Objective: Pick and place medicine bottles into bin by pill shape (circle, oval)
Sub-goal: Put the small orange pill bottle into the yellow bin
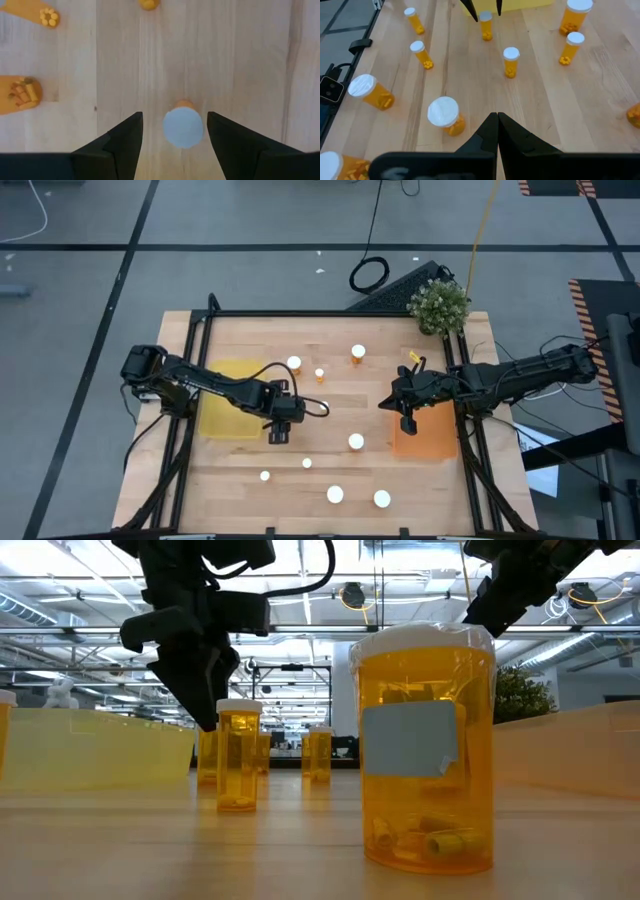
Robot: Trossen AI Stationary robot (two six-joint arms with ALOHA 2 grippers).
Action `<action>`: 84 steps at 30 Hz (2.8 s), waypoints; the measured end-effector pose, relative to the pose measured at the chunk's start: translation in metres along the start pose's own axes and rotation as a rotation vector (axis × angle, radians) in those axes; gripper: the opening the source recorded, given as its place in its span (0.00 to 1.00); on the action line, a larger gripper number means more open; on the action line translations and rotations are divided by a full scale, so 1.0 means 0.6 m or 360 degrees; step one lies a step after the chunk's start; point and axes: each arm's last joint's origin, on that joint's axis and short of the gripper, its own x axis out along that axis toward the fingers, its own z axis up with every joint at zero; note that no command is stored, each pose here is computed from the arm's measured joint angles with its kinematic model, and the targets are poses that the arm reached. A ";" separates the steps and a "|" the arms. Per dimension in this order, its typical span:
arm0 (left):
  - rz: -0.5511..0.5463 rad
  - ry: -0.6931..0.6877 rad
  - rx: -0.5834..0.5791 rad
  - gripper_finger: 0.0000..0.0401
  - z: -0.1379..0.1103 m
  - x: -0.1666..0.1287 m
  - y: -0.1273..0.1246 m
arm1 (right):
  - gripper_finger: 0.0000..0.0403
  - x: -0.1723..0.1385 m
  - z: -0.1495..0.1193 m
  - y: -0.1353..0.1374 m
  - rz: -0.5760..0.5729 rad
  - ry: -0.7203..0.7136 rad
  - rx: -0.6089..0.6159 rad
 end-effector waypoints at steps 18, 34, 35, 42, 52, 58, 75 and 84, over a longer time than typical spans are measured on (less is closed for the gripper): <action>-0.0003 0.0039 -0.0016 0.56 -0.001 0.024 -0.024 | 0.00 0.000 0.000 0.000 0.0002 0.0000 -0.0005; -0.0007 0.0013 -0.0031 0.56 0.000 0.014 -0.022 | 0.00 0.000 0.000 0.000 0.0003 0.0000 -0.0005; -0.0006 0.0014 -0.0031 0.56 0.000 0.014 -0.022 | 0.00 0.000 0.000 0.000 0.0003 0.0000 -0.0006; 0.0006 0.0011 -0.0014 0.56 0.000 0.014 -0.021 | 0.00 0.000 0.000 0.000 0.0003 0.0000 -0.0029; 0.0036 0.0006 -0.0003 0.49 0.000 0.014 -0.020 | 0.00 0.000 0.000 0.000 0.0003 0.0000 -0.0029; 0.0036 0.0005 -0.0003 0.34 0.000 0.014 -0.020 | 0.00 0.000 0.000 0.000 0.0003 0.0000 -0.0029; 0.0043 0.0050 0.0007 0.34 0.016 -0.013 -0.019 | 0.00 0.000 0.000 0.000 0.0002 0.0000 -0.0029; 0.0134 0.0128 0.0060 0.34 0.042 -0.072 -0.008 | 0.00 0.000 0.000 0.000 0.0002 0.0001 -0.0029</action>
